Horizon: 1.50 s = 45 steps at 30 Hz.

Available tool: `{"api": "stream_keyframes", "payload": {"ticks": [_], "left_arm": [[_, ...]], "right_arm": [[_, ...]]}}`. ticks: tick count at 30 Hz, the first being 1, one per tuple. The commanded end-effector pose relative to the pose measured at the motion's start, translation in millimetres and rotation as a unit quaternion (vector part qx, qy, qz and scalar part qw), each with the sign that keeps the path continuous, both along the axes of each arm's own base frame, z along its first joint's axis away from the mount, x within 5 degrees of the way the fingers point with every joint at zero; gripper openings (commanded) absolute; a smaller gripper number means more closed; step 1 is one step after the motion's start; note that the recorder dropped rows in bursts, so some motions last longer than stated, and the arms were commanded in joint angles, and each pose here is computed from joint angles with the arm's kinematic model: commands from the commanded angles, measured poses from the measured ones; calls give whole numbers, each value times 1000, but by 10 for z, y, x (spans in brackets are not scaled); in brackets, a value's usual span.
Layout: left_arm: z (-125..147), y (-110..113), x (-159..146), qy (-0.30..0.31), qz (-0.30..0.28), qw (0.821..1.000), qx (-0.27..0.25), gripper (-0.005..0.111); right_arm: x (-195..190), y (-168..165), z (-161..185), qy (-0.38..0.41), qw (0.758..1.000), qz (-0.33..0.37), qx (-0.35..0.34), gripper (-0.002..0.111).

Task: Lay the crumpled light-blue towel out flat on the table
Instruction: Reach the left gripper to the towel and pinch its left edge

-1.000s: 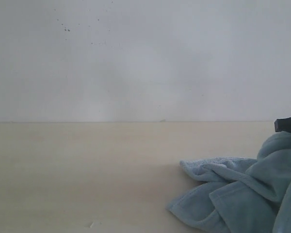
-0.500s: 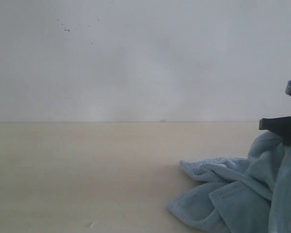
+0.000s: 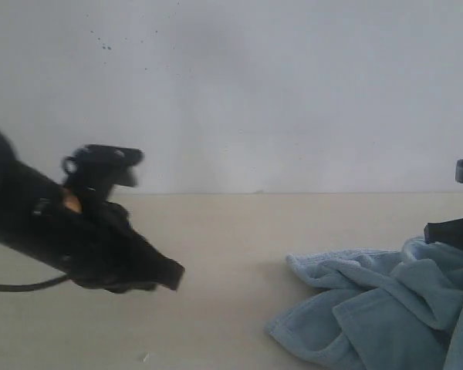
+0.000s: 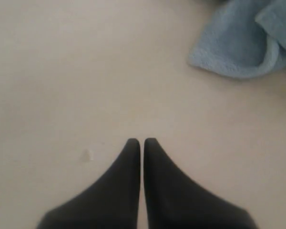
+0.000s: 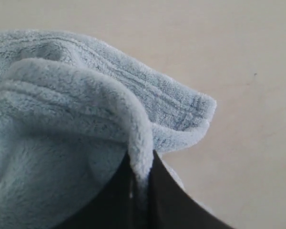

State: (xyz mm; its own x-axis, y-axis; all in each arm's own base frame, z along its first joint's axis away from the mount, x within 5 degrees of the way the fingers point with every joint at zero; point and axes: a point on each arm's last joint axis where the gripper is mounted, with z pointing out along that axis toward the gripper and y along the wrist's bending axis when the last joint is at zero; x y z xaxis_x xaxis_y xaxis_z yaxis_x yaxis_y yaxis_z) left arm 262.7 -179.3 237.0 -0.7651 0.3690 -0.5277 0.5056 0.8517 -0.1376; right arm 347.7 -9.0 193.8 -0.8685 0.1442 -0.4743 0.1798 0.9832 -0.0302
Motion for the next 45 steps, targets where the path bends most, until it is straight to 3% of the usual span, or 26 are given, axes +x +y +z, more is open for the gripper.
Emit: {"api": "stream_keyframes", "payload": {"ticks": [1, 4, 7, 9, 12, 14, 18, 23, 28, 31, 36, 39, 45], "left_arm": [[-280, -360, 198, 58, -83, 995, -2, 6], [-447, -544, 363, 52, -113, 992, -32, 22], [-499, -707, 503, 26, -136, 988, -74, 49], [-494, -798, 611, 9, -116, 987, -111, 70], [-503, -892, 715, 2, -92, 984, -154, 87], [-542, -952, 739, 4, -104, 979, -174, 87], [-656, -1121, 713, 14, -195, 953, -230, 84], [-685, -1296, 894, 18, -155, 934, -321, 84], [-812, -1452, 942, 57, -185, 914, -357, 84], [-901, -1558, 918, 61, -204, 914, -346, 84], [-1090, -1675, 830, 47, -253, 926, -277, 84], [-1154, -1679, 823, 29, -265, 934, -236, 84], [-1194, -1679, 860, -19, -285, 936, -204, 84]], "right_arm": [[-2, 9, -3, -1, 1000, 4, 11, 0], [22, 33, 8, -16, 1000, 14, 21, 0], [41, 41, 19, -27, 999, 22, 21, 0], [46, 41, 22, -30, 999, 25, 20, 0], [51, 42, 25, -33, 999, 25, 20, 0], [64, 45, 33, -42, 999, 26, 21, 0], [82, 51, 44, -54, 998, 23, 26, 0], [82, 51, 45, -54, 998, 25, 25, 0], [81, 52, 44, -53, 998, 24, 26, 0], [77, 53, 41, -51, 998, 23, 28, 0], [68, 56, 35, -45, 998, 19, 32, 0], [68, 62, 35, -46, 998, 14, 39, 0], [72, 71, 37, -49, 998, 10, 47, 0]]}}
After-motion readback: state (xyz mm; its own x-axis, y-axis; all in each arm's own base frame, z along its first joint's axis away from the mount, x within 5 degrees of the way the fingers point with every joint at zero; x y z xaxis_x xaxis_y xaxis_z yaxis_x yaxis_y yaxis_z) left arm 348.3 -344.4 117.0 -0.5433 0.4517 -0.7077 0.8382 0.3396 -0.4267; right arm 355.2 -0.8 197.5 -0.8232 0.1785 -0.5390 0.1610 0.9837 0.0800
